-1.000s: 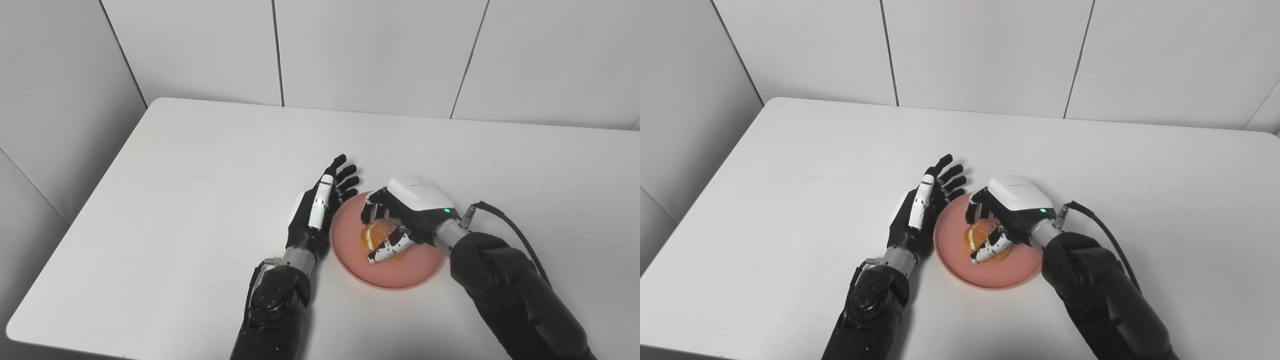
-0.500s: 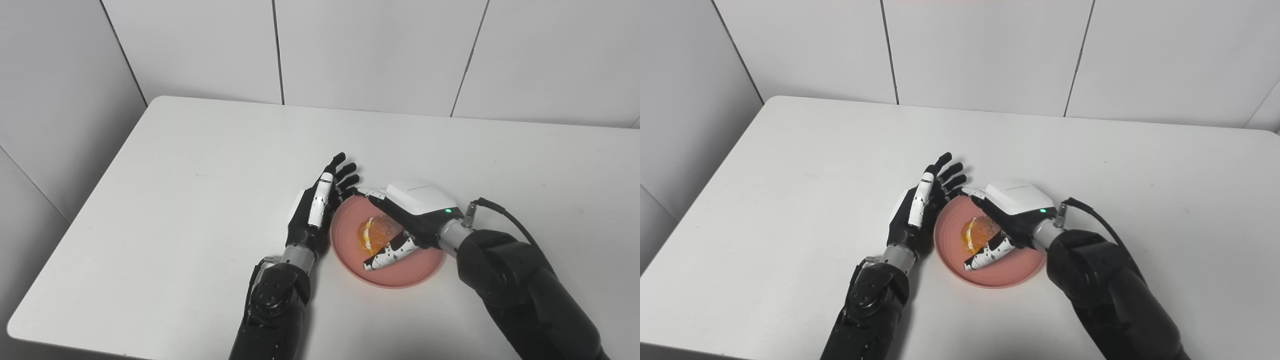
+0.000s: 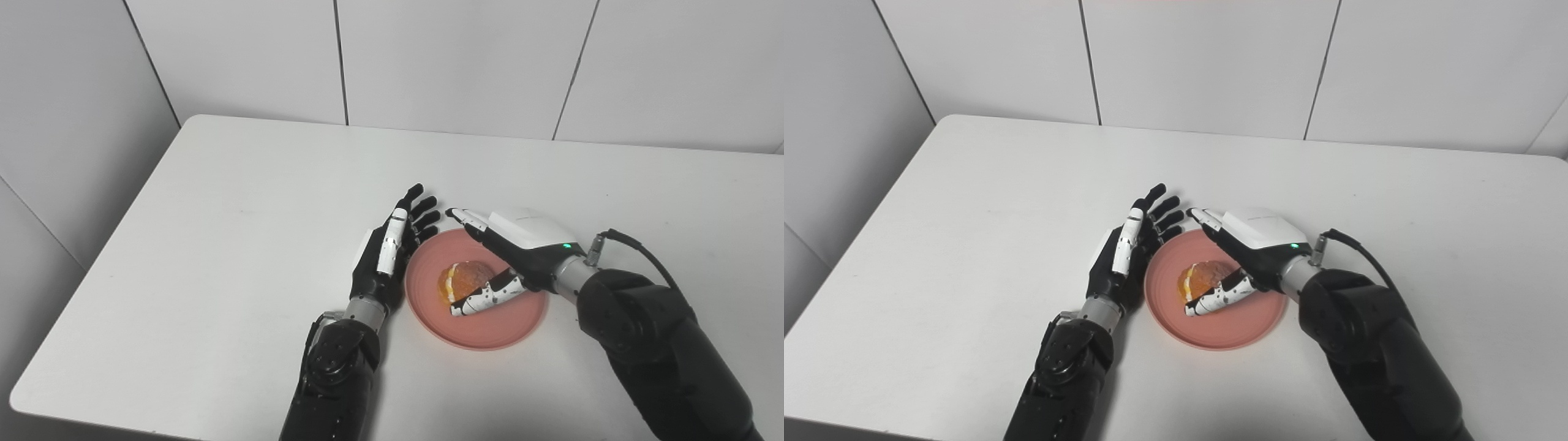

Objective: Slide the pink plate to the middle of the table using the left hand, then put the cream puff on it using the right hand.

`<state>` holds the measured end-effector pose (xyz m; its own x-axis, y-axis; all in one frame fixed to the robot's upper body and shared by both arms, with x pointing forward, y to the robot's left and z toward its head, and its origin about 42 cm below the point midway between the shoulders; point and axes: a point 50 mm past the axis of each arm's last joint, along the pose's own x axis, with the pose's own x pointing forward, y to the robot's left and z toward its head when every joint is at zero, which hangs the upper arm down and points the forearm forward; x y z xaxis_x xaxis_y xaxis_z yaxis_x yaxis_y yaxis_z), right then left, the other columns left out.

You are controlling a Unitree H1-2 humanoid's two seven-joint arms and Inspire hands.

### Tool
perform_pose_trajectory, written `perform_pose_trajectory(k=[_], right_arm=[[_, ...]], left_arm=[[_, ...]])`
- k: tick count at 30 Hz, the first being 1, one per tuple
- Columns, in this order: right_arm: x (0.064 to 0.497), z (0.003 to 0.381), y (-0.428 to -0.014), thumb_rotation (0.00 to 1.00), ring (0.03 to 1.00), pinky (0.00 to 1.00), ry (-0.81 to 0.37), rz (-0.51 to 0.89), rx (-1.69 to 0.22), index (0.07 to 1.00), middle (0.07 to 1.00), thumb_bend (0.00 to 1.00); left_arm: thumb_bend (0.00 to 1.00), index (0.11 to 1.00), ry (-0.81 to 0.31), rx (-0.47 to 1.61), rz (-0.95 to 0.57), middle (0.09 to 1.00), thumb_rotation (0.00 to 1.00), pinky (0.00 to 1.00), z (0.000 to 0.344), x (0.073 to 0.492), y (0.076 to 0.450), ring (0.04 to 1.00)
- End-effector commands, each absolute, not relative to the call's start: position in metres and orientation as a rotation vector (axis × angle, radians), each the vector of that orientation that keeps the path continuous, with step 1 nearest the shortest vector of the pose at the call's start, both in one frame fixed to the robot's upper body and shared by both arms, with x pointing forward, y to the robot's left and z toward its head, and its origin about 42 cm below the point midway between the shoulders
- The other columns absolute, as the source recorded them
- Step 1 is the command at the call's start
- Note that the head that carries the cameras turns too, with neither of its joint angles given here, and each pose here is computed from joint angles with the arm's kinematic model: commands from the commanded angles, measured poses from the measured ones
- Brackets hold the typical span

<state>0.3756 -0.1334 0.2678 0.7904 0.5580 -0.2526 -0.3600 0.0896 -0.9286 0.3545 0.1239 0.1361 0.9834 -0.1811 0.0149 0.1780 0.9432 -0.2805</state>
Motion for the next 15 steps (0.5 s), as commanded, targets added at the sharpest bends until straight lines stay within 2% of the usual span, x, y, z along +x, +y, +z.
perform_pose_trajectory(k=[1, 4, 6, 8, 10, 11, 15], right_arm=[[0.374, 0.296, -0.136, 0.55, 0.913, 0.74, -0.282, 0.629, -1.263, 1.0, 0.989, 0.96], [0.372, 0.303, -0.148, 0.58, 0.899, 0.66, -0.317, 0.588, -1.158, 1.0, 0.992, 0.96], [0.371, 0.307, -0.156, 0.59, 0.895, 0.65, -0.339, 0.556, -1.098, 1.0, 0.994, 0.96], [0.372, 0.309, -0.166, 0.62, 0.904, 0.7, -0.373, 0.515, -1.034, 1.0, 0.999, 0.95], [0.373, 0.309, -0.174, 0.66, 0.937, 0.8, -0.412, 0.483, -0.982, 1.0, 1.0, 0.93], [0.374, 0.309, -0.178, 0.66, 0.943, 0.82, -0.428, 0.467, -0.957, 1.0, 1.0, 0.92], [0.375, 0.305, -0.193, 0.73, 0.926, 0.78, -0.441, 0.379, -0.883, 1.0, 0.993, 0.91]], left_arm=[[0.4, 0.903, 0.15, -0.287, -0.153, 0.89, 1.0, 0.88, 0.109, 0.344, 0.134, 0.876], [0.39, 0.903, 0.148, -0.29, -0.153, 0.891, 1.0, 0.89, 0.107, 0.344, 0.136, 0.887], [0.39, 0.901, 0.146, -0.291, -0.152, 0.89, 1.0, 0.88, 0.106, 0.344, 0.137, 0.888], [0.4, 0.89, 0.147, -0.291, -0.151, 0.888, 1.0, 0.88, 0.105, 0.345, 0.138, 0.88], [0.4, 0.904, 0.148, -0.288, -0.15, 0.896, 1.0, 0.89, 0.104, 0.345, 0.139, 0.878], [0.4, 0.906, 0.147, -0.287, -0.149, 0.897, 1.0, 0.89, 0.104, 0.345, 0.14, 0.878], [0.4, 0.911, 0.148, -0.283, -0.145, 0.902, 1.0, 0.89, 0.103, 0.344, 0.144, 0.881]])
